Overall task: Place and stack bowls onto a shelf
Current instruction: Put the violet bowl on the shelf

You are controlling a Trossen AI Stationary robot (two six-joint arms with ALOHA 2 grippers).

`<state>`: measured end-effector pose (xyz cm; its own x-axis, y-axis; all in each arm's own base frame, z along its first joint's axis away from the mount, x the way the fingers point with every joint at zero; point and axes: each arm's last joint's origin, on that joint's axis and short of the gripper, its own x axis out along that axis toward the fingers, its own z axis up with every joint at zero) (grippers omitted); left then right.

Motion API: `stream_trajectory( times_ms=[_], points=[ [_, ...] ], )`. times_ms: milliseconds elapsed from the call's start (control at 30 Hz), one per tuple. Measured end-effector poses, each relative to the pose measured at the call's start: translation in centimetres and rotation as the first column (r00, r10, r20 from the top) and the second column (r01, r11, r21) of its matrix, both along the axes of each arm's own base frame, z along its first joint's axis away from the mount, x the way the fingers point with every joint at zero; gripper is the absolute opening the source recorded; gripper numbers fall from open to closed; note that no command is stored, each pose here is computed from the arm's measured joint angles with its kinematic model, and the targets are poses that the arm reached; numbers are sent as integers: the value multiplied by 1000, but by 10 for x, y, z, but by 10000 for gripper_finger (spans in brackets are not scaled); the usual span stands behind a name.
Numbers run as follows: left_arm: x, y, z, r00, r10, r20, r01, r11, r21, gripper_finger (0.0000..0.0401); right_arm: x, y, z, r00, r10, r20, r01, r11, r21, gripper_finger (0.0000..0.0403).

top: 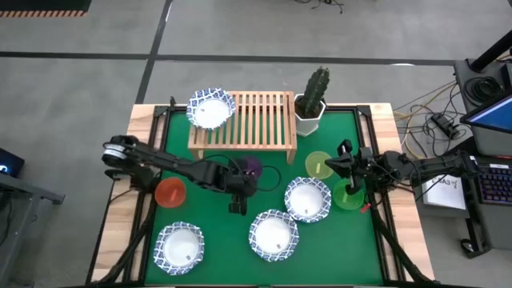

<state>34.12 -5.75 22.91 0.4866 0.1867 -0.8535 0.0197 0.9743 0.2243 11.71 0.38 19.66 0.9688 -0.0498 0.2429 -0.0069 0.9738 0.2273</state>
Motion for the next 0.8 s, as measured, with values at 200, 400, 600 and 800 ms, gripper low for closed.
stream_trajectory(
  times_ms=[200, 400, 600, 800],
  points=[
    [-5, 15, -32, 997, 72, 28, -72, 997, -20, 159, -2, 0, 4, 999, -10, 42, 12, 999, -32, 9],
    [-12, 22, -51, 991, 127, 38, -126, 991, -39, 159, -5, 0, 11, 993, -14, 113, 19, 999, -41, 9],
    [-14, 23, -65, 984, 156, 82, -152, 987, -44, 158, -4, 0, 9, 995, -12, 98, 15, 999, -38, 9],
    [-12, 24, -69, 977, 187, 98, -185, 982, -25, 144, -3, 0, 9, 995, -11, 98, 15, 999, -38, 9]
  ],
)
